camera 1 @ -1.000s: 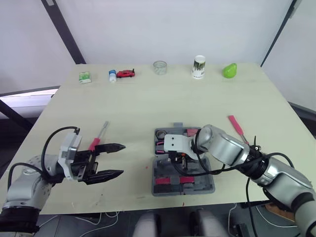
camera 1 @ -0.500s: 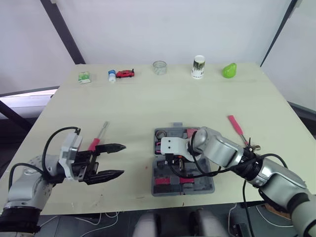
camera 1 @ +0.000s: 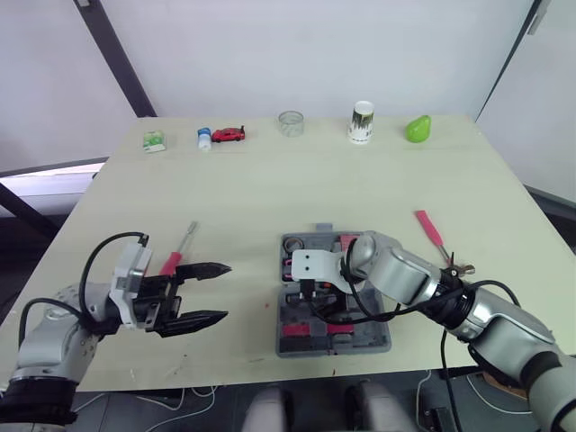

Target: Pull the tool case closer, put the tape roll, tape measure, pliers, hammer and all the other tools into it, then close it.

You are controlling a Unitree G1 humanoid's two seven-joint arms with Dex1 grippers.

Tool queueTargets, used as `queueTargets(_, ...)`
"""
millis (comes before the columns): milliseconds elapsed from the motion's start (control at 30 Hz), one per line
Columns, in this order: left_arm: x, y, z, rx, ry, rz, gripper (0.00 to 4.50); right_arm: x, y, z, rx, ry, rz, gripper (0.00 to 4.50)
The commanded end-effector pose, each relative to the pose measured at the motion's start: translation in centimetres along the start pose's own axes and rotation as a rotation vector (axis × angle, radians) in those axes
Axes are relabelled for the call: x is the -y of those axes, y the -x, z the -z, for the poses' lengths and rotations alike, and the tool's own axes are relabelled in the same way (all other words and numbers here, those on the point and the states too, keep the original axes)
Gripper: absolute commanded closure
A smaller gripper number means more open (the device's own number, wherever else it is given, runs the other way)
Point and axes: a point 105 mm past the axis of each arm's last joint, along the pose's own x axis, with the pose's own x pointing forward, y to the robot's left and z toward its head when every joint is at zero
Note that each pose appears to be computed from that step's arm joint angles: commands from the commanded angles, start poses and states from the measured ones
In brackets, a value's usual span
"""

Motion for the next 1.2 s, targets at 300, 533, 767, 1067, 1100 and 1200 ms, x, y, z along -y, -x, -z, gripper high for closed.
queueTargets(300, 0.6, -0.3, -0.8, 0.013, -0.052, 0.066, 0.00, -0.2, 4.6, -2.8, 0.417, -0.066, 0.029, 0.07)
queueTargets(533, 0.6, -0.3, -0.7, 0.016, -0.049, 0.064, 0.00, -0.3, 4.7, -0.3, 0.673, -0.261, 0.128, 1.73)
queueTargets(767, 0.7, -0.3, -0.7, 0.015, -0.045, 0.063, 0.00, -1.0, 2.9, 1.5, 0.695, -0.315, 0.184, 4.45)
queueTargets(1067, 0.6, -0.5, -0.8, 0.014, -0.048, 0.068, 0.00, -1.3, 1.0, 3.5, 0.598, -0.305, 0.191, 4.45)
queueTargets(1100, 0.6, -0.5, -0.8, 0.014, -0.048, 0.068, 0.00, -1.3, 0.8, 3.7, 0.591, -0.305, 0.189, 4.45)
queueTargets(1200, 0.6, -0.5, -0.8, 0.016, -0.048, 0.066, 0.00, -1.5, -0.4, 4.8, 0.523, -0.302, 0.186, 4.45)
